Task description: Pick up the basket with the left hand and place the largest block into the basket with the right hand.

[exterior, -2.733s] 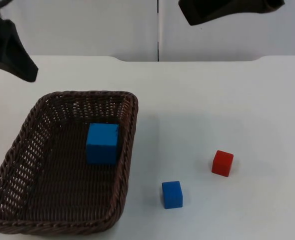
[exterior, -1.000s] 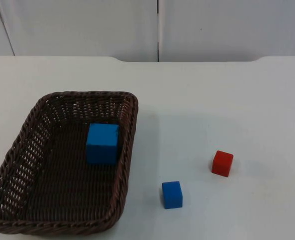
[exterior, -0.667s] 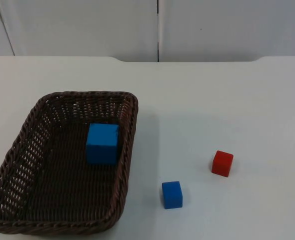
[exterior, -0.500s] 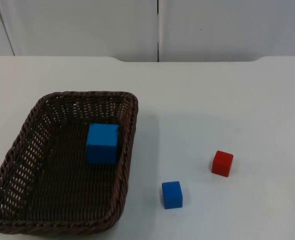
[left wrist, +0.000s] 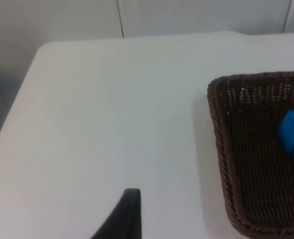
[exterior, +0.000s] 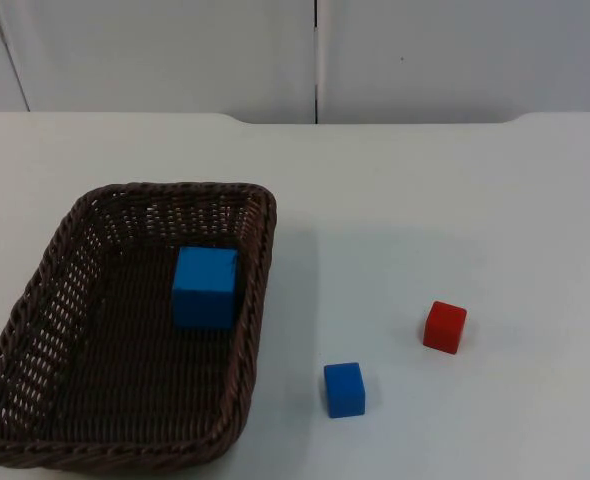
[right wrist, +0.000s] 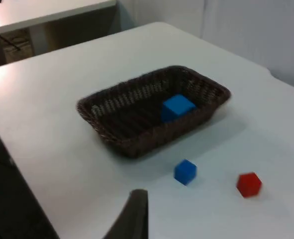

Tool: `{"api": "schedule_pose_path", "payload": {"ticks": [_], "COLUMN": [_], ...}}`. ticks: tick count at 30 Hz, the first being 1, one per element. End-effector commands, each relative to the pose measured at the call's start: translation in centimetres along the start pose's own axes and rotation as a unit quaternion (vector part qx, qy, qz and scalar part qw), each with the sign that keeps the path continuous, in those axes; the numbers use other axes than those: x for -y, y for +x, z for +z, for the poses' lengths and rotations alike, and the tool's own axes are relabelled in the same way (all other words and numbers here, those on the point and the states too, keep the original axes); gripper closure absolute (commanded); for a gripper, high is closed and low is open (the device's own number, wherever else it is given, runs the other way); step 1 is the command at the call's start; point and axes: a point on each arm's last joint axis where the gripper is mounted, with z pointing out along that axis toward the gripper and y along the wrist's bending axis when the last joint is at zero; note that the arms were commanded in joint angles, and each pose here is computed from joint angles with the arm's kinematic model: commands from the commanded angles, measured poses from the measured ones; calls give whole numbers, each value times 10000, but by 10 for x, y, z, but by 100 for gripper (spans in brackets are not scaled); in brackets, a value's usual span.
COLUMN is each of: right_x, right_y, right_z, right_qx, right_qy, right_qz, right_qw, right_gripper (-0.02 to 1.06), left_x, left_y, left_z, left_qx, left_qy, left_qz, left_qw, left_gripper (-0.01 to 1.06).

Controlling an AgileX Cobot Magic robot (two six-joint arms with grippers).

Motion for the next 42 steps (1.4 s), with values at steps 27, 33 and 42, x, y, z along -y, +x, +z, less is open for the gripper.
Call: {"api": "schedule_pose_path", "payload": {"ticks": [27, 33, 42], "right_x": [3, 3, 3], "right_y": [20, 20, 20], "right_z": [7, 7, 7], "right_qx": [-712, -712, -713], "right_qy": [134, 134, 150], "right_qz": [151, 151, 142], "right_qw": [9973, 9973, 9972], "right_gripper": [18, 18, 18], "left_x": [-2, -2, -2], "left_y": [8, 8, 8], "left_z": [7, 7, 7], "left_qx": [-202, -203, -203], "left_qy": [-86, -109, -109], "left_qz": [-149, -183, -183], "left_qw": [9996, 9996, 9996], "left_gripper": [0, 0, 0]}}
